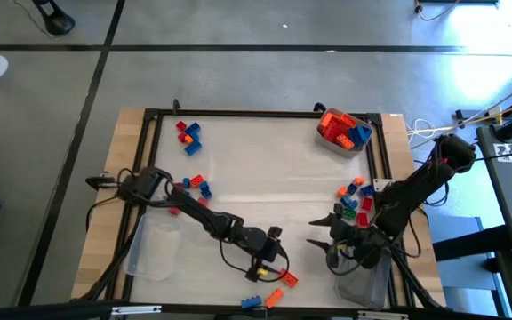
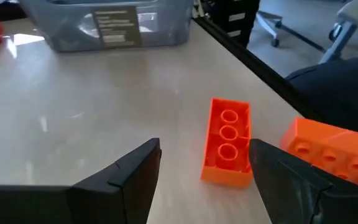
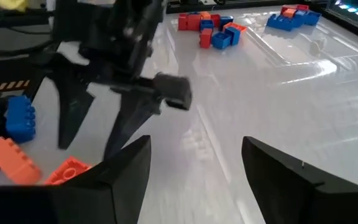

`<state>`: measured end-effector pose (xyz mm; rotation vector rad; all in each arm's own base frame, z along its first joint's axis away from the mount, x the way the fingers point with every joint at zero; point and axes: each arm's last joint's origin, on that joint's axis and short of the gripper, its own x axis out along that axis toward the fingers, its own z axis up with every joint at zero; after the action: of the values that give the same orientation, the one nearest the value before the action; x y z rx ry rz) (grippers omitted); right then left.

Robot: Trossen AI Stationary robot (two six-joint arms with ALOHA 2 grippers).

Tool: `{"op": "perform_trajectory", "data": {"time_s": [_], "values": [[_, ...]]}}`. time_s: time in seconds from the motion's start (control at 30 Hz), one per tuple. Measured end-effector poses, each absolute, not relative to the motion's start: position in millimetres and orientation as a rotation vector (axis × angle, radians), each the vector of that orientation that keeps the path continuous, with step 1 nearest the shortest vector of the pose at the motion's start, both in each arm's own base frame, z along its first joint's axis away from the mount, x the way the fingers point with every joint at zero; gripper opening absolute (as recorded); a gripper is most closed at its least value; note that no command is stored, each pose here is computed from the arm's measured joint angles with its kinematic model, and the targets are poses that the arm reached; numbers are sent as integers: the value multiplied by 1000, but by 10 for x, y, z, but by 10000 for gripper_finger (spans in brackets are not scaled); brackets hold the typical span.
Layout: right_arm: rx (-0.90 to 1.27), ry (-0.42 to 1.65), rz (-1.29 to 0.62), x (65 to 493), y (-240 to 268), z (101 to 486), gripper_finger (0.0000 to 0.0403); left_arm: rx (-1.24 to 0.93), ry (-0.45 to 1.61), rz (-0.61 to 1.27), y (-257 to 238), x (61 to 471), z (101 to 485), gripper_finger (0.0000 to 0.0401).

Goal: Sort blocks by size
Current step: Put the orange game piece into the gray bin

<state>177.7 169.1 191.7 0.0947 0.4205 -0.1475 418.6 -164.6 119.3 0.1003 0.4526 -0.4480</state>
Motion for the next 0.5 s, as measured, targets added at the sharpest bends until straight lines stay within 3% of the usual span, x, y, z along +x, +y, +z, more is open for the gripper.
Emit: {"op": "perform_trajectory", "data": {"time_s": [0.5], "values": [[85,412,-165,1776,1684,1916,248,87,474,-507,-1721,4323,945,233]]}}
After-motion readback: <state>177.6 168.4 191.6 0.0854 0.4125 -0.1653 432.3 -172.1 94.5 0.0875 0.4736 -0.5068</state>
